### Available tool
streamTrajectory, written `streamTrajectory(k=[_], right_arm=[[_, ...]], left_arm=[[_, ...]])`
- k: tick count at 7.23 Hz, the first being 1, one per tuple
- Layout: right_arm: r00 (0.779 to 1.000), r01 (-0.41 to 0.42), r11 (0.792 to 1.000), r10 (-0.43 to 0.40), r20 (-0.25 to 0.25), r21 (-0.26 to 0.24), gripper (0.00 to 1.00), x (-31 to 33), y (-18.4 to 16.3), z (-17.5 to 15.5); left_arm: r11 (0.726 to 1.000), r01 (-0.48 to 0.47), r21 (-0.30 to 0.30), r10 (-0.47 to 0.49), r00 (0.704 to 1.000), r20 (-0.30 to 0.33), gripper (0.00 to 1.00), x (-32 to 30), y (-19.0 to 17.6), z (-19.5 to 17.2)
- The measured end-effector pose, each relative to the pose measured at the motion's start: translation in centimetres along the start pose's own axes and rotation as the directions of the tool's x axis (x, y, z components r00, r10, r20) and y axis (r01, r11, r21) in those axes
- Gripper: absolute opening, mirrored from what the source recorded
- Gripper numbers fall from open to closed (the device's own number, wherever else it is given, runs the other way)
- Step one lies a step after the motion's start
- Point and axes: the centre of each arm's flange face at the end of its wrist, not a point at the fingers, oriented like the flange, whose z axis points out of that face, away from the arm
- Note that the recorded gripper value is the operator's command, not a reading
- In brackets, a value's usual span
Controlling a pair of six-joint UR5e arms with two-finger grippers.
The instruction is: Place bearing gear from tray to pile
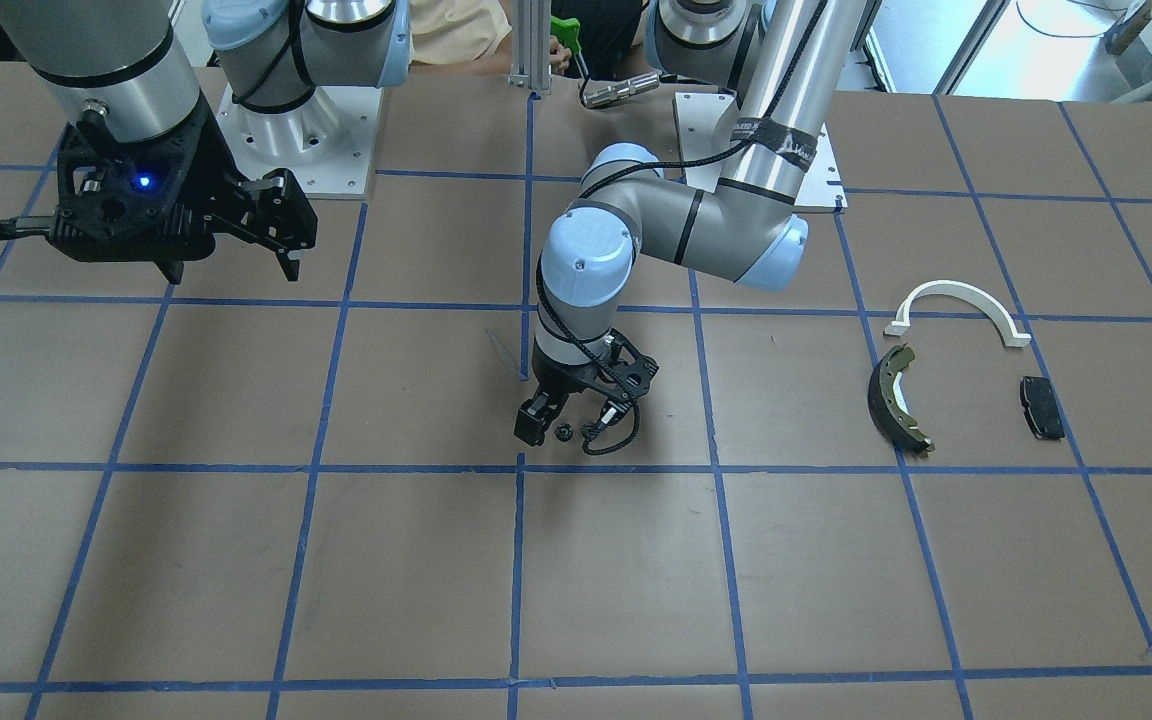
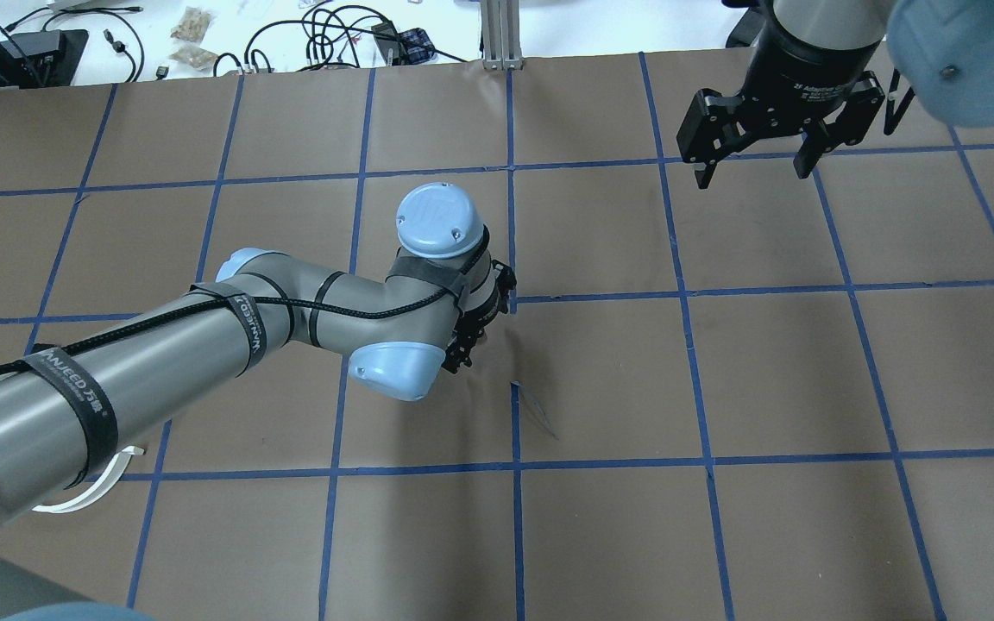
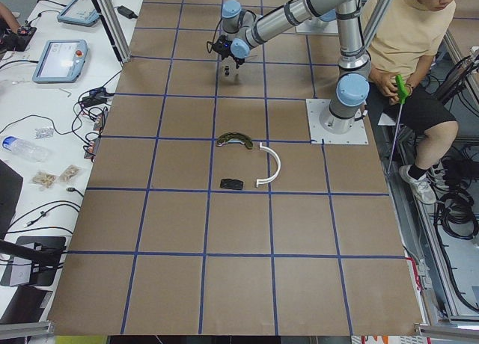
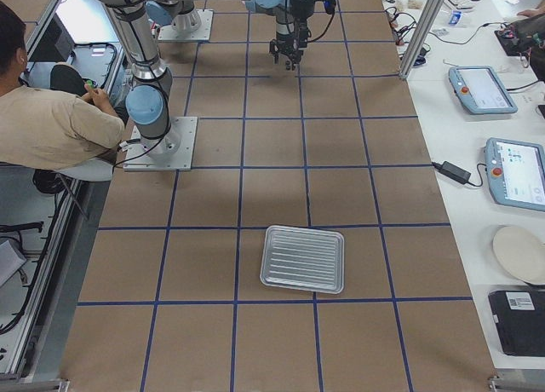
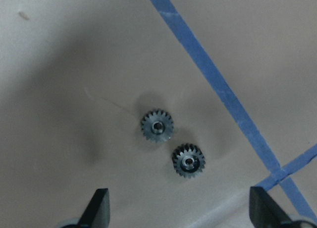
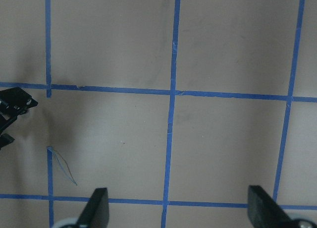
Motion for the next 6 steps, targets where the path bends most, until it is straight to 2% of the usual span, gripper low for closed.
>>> streamTrajectory(k=[2, 4, 6], right_arm=[[1.0, 0.0, 1.0, 0.0, 0.0, 0.0, 1.0, 0.0, 0.0, 0.0], [1.0, 0.0, 1.0, 0.0, 0.0, 0.0, 1.0, 0.0, 0.0, 0.0], [1.0, 0.0, 1.0, 0.0, 0.0, 0.0, 1.0, 0.0, 0.0, 0.0]], left_arm=[[1.0, 0.003, 0.019, -0.003, 1.0, -0.022, 0.77, 0.5, -0.3, 0.2], [0.999, 0.002, 0.048, -0.001, 1.0, -0.016, 0.54, 0.7, -0.6, 1.0], [0.998, -0.004, 0.067, 0.004, 1.0, -0.008, 0.36, 0.8, -0.9, 1.3]])
